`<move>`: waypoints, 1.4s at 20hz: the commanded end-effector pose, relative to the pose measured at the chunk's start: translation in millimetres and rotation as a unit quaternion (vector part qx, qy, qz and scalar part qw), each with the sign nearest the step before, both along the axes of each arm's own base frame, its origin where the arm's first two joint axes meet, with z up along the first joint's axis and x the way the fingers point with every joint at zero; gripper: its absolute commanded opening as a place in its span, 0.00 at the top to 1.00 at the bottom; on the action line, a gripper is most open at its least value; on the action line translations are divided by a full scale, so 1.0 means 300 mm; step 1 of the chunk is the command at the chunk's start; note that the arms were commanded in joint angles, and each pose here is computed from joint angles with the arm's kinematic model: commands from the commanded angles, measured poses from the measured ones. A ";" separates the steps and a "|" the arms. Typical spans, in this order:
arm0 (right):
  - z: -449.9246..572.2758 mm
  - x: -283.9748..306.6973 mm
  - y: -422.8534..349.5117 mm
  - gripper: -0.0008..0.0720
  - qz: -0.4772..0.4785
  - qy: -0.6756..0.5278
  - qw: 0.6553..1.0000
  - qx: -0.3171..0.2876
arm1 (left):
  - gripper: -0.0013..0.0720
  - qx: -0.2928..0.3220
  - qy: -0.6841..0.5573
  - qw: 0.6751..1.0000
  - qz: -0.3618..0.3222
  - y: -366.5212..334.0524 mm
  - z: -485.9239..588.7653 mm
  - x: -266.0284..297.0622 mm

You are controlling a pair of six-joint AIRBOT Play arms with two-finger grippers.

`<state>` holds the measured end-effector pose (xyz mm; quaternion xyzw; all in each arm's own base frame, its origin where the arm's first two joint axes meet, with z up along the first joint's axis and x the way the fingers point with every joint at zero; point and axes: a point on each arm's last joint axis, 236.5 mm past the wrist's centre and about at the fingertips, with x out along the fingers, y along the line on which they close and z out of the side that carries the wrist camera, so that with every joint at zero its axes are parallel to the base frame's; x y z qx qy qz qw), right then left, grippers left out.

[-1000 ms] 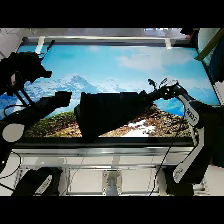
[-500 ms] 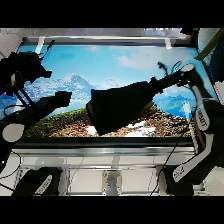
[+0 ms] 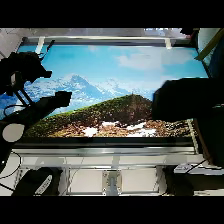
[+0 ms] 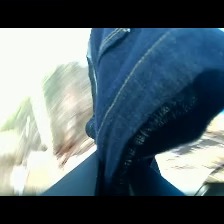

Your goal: Fold the clothes and pants, and hang the long-sleeved shirts on hangers.

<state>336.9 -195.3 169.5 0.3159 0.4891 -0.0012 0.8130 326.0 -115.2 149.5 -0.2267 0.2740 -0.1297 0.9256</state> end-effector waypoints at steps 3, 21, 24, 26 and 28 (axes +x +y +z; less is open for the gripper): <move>0.081 -0.529 -0.413 0.93 -0.302 -0.015 0.953 -0.020 | 0.03 0.000 0.000 1.000 0.001 0.002 0.000 0.000; 0.009 -0.892 -0.577 0.46 -0.555 -0.022 0.831 0.013 | 0.03 -0.013 0.003 1.000 -0.001 -0.010 0.004 -0.003; 0.430 -0.665 -0.610 0.46 -0.498 -0.212 0.838 -0.071 | 0.03 -0.013 0.005 1.000 -0.001 -0.011 0.001 -0.005; 0.599 -0.455 -0.463 0.46 -0.401 -0.291 0.866 -0.072 | 0.03 -0.012 0.006 1.000 -0.002 -0.011 -0.001 -0.006; 0.682 -0.256 -0.237 0.46 -0.295 -0.331 0.895 -0.040 | 0.03 -0.012 0.006 1.000 -0.002 -0.011 -0.001 -0.006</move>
